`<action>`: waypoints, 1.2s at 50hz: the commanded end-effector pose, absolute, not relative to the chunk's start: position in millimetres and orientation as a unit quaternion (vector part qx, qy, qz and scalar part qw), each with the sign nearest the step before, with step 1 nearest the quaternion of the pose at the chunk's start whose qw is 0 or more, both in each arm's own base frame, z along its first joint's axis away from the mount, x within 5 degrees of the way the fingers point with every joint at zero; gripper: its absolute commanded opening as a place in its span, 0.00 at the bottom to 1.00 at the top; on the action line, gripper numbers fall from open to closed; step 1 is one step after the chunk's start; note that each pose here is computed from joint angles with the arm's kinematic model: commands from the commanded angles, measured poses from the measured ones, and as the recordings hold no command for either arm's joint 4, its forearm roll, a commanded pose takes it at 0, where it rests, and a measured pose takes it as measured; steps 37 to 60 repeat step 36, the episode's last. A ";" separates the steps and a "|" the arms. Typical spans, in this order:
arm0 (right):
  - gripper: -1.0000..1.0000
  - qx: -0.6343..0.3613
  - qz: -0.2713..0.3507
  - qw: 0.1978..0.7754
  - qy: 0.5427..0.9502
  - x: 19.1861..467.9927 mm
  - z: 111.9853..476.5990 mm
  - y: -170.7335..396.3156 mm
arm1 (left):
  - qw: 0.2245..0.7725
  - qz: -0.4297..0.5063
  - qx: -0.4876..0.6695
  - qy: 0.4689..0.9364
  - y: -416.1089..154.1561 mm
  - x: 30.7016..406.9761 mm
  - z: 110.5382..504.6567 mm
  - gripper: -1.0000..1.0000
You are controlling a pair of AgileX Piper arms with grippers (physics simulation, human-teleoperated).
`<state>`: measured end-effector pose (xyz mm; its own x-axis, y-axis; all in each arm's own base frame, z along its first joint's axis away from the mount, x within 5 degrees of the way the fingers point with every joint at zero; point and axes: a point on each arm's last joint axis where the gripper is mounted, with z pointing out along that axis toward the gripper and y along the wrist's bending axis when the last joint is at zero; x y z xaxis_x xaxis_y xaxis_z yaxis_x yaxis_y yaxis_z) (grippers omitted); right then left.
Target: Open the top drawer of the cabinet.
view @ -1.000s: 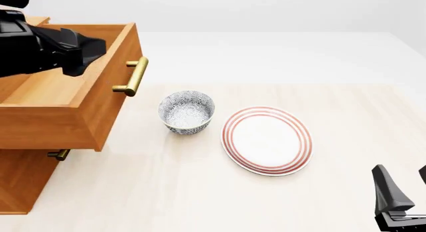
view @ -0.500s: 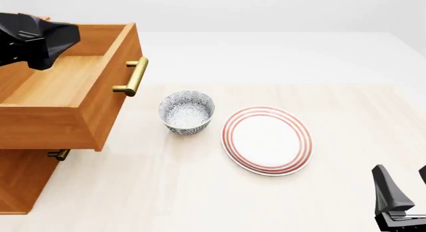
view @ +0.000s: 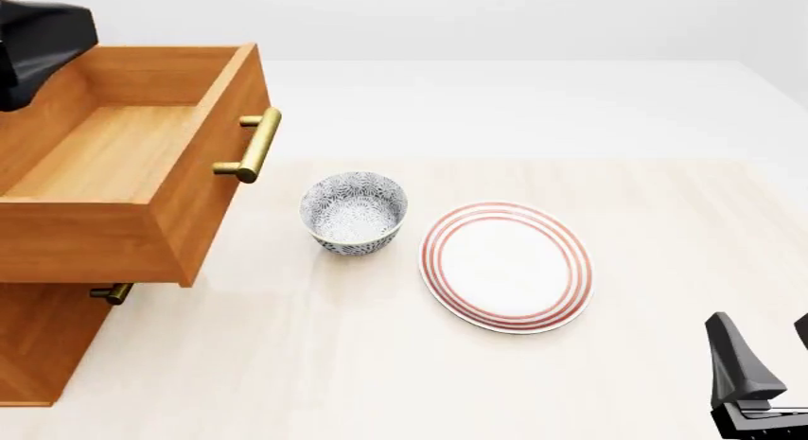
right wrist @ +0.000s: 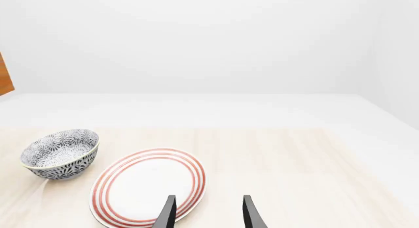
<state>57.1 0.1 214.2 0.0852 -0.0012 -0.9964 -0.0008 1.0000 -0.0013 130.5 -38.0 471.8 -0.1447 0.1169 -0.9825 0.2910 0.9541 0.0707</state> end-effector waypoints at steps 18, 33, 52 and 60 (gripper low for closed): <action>1.00 -0.001 0.000 0.737 0.676 56.9 214.2 0.0 | 0.656 -0.056 0.130 0.742 -27.2 102.8 479.6 1.00; 1.00 -0.001 0.001 0.737 0.676 56.7 214.3 0.2 | 0.668 -0.054 0.130 0.730 -23.3 88.5 486.1 1.00; 1.00 -0.001 0.001 0.737 0.676 56.7 214.3 0.2 | 0.672 -0.053 0.130 0.727 -22.7 86.3 487.8 1.00; 1.00 -0.001 0.001 0.737 0.676 56.7 214.3 0.2 | 0.672 -0.053 0.130 0.727 -22.7 86.3 487.8 1.00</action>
